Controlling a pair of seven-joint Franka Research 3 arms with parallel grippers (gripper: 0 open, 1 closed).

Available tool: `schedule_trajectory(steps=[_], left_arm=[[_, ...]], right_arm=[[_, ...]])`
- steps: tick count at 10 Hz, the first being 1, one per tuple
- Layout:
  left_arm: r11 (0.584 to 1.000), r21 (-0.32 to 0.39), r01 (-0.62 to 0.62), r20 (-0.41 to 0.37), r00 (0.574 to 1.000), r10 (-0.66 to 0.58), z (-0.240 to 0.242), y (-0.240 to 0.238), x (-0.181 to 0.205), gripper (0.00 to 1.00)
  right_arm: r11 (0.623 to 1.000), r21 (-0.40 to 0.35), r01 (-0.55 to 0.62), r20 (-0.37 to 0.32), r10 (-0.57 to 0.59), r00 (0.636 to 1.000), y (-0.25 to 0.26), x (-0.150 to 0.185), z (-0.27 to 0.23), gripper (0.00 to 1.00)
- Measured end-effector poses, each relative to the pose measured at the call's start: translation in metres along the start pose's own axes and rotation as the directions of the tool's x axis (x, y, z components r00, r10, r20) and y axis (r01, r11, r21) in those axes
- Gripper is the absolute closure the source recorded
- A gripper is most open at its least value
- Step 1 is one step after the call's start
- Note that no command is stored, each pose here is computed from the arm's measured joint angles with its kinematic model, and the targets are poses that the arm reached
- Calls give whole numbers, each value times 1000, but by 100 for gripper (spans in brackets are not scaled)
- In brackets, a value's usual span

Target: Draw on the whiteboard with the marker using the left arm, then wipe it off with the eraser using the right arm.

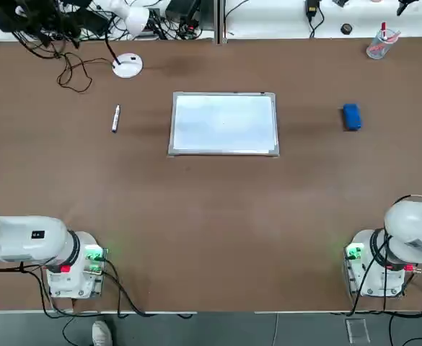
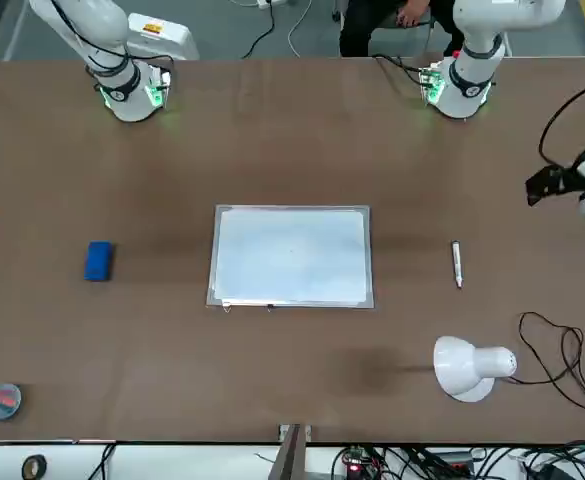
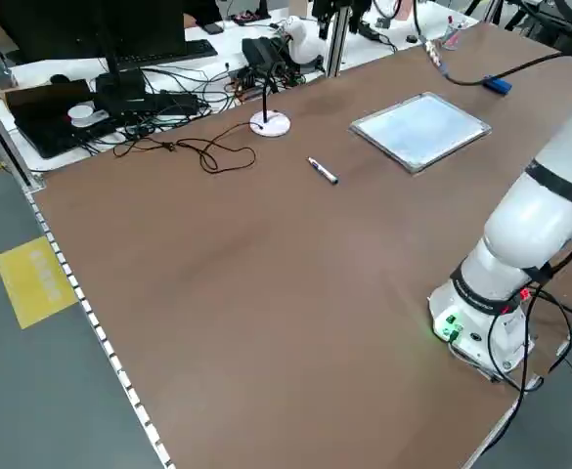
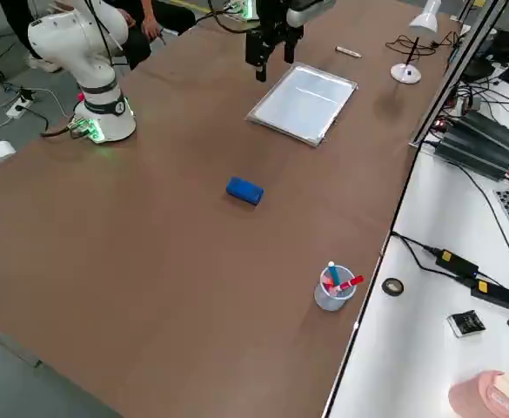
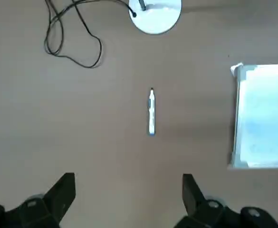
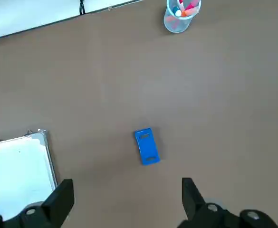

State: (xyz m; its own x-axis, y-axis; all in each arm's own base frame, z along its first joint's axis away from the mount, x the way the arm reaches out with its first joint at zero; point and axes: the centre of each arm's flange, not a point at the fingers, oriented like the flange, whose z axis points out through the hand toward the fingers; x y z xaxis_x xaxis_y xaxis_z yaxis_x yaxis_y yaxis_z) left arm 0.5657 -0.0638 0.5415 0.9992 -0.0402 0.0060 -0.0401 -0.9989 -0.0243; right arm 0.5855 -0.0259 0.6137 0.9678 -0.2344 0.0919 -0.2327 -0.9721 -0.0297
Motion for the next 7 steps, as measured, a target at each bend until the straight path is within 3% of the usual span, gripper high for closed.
schedule_trajectory(steps=[7], left_arm=[[1000,-21,9,-44,999,-10,172,9,-11,0]], right_arm=[[1000,1,31,-1,-31,1000,-21,-4,1,0]])
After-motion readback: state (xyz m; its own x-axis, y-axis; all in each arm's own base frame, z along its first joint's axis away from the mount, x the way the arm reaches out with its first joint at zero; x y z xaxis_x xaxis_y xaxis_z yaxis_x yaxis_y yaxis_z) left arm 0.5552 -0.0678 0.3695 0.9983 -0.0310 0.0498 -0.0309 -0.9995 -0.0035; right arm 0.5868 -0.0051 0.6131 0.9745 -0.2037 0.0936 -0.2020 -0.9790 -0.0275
